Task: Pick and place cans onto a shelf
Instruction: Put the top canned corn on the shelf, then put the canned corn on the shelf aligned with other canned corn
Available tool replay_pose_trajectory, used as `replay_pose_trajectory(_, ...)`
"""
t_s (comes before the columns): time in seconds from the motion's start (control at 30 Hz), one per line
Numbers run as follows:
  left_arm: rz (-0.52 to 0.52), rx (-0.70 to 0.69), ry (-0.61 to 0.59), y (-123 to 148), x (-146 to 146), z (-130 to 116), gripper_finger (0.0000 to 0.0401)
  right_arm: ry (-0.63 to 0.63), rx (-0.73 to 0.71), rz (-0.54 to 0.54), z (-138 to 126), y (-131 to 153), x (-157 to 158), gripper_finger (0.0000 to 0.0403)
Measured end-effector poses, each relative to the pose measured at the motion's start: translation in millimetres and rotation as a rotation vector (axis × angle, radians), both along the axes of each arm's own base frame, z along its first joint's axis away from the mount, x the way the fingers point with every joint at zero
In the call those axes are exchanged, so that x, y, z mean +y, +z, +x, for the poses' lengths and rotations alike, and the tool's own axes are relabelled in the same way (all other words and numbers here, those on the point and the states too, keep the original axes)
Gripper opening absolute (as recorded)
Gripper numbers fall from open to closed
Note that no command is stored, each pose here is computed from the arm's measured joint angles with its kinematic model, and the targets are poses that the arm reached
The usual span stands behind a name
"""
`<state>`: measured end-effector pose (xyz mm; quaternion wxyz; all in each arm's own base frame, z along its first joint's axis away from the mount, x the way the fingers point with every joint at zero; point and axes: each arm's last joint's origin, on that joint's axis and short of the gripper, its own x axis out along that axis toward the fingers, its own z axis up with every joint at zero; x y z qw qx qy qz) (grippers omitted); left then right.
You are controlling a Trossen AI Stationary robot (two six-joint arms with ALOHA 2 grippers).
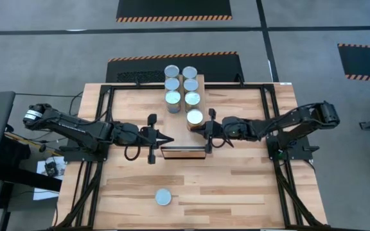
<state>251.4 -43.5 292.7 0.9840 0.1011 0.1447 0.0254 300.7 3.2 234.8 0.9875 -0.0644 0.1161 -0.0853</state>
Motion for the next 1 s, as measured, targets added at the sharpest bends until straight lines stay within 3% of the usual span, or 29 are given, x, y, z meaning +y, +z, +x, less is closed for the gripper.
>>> replay_pose_trajectory(0.47,0.003,0.008,-0.007,-0.7,-1.5,-0.5,0.0000,0.050,0.001,-0.051,-1.3,1.9,9.6,0.0010)
replay_pose_trajectory(0.8,0.035,0.010,-0.167,-0.8,-33.5,-8.3,0.0000,0.241,-0.068,-0.168,-41.2,40.1,52.8,0.0008)
replay_pose_trajectory(1.0,-0.011,0.033,-0.237,1.0,-64.1,-20.7,0.0000,0.275,-0.085,-0.195,-65.8,9.5,54.4,0.0008)
